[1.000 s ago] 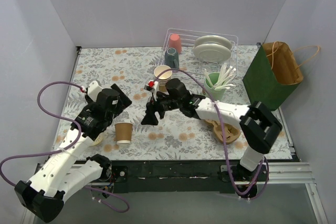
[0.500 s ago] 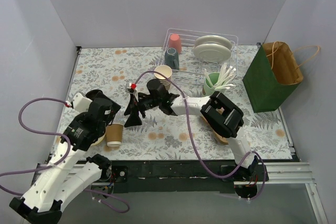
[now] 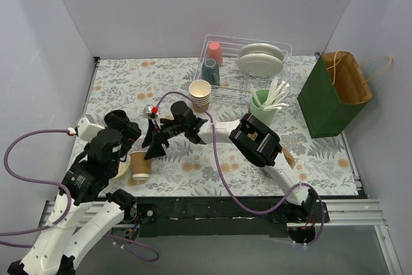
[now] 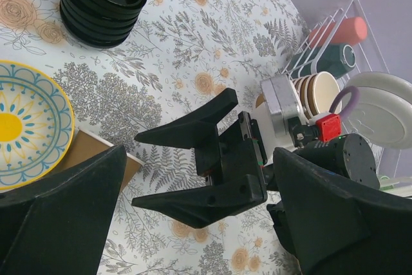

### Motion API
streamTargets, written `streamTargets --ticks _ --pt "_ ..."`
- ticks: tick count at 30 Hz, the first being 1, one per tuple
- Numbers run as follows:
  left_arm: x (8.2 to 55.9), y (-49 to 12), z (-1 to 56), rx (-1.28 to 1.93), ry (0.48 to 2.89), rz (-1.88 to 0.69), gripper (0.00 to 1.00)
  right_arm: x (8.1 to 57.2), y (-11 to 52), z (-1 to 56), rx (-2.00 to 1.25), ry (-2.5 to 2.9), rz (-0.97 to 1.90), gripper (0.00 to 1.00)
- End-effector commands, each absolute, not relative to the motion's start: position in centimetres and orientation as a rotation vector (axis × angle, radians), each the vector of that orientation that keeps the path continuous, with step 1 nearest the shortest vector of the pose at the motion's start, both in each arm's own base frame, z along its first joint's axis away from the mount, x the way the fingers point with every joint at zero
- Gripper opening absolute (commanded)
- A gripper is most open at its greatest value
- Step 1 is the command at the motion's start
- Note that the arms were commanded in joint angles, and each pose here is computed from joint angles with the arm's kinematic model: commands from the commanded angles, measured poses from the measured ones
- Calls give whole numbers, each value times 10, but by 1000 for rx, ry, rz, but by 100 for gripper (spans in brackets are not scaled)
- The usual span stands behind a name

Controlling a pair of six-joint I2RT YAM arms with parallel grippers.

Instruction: Pack the takeout coffee

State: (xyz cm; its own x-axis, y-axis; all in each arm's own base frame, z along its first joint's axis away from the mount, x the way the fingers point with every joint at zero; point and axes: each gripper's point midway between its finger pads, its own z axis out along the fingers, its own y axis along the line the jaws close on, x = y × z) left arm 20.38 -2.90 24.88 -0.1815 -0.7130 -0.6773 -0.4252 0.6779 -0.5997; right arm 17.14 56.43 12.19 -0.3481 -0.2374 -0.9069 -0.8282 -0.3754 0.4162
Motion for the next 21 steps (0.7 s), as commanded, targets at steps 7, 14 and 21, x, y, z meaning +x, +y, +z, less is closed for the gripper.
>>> streamTargets --ticks 7,14,21 --pt "202 -25 260 -888 1775 -344 98 158 571 128 -1501 1340 1806 67" --pt "201 -26 260 -886 1777 -351 98 160 571 126 -1482 1374 1788 39" --pt "198 -21 267 -886 1756 -352 98 165 564 139 -1466 1379 1705 1"
